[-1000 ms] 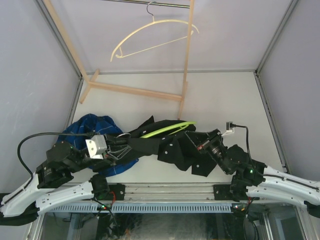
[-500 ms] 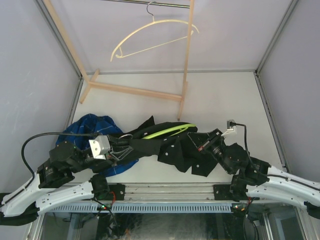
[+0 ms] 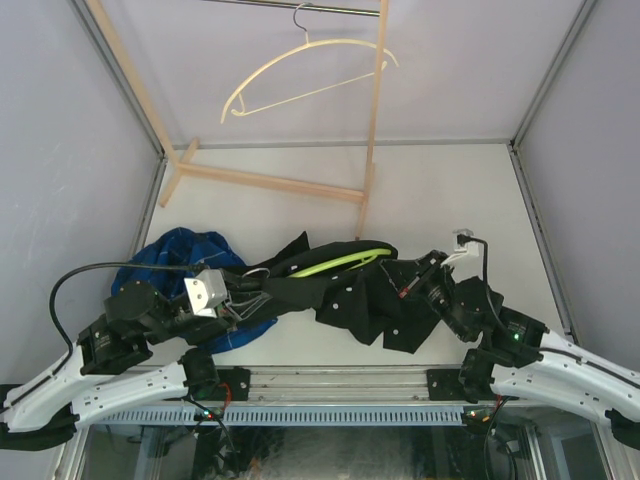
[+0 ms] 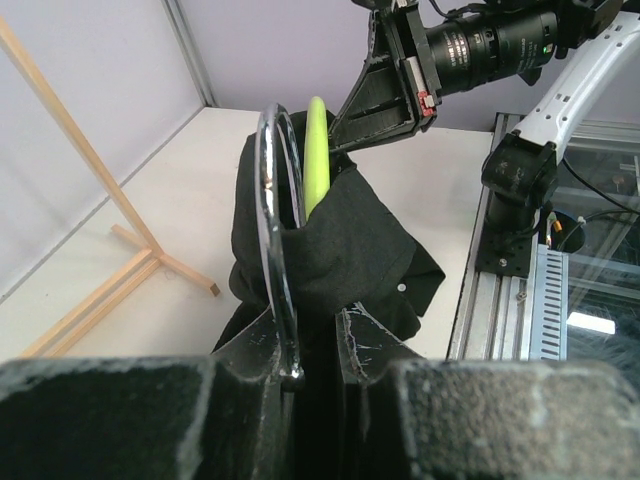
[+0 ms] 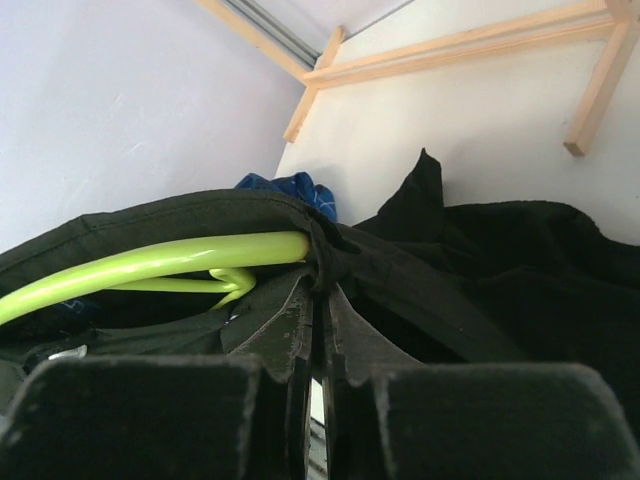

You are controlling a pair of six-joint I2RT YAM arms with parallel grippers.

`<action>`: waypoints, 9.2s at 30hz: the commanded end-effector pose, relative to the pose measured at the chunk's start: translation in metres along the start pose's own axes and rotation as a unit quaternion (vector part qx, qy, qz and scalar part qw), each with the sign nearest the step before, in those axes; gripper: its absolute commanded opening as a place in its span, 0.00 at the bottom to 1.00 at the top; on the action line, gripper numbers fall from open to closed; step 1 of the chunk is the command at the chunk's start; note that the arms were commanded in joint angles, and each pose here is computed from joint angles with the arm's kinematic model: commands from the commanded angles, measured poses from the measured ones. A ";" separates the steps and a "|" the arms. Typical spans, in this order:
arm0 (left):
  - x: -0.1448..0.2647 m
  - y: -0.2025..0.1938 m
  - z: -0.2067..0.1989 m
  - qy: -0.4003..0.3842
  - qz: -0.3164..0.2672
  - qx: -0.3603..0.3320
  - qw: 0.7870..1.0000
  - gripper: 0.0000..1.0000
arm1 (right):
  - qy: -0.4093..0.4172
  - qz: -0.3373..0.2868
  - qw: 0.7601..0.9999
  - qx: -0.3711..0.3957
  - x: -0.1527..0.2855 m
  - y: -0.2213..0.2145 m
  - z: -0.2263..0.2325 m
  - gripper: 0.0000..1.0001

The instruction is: Place the shirt on the hanger

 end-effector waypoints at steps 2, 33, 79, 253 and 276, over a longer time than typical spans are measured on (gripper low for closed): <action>0.008 0.027 0.001 0.005 -0.070 -0.003 0.998 0.00 | -0.098 -0.036 0.989 0.108 0.000 0.020 -0.030 0.00; 0.010 0.033 0.009 0.028 0.001 -0.028 0.999 0.00 | -0.268 0.047 0.880 0.388 0.006 0.028 -0.077 0.00; 0.004 0.026 0.006 0.015 0.011 -0.029 0.999 0.00 | -0.035 0.065 0.997 0.002 -0.008 0.011 0.007 0.33; -0.011 -0.025 -0.002 -0.050 0.104 -0.039 0.993 0.89 | 0.384 0.151 0.751 0.516 0.037 0.006 0.070 0.00; 0.062 -0.045 0.034 0.162 0.114 -0.012 0.980 0.67 | 0.364 0.065 0.772 0.517 0.096 0.055 0.051 0.00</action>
Point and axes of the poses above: each gripper's point midway between its finger pads, its own x axis back along the fingers, its own z axis along the line the jaws close on, y = z × x, the point moved 6 cm from there along x, back along the fingers, and after that the axes turned 6 degrees about x, right-handed, at the moved point
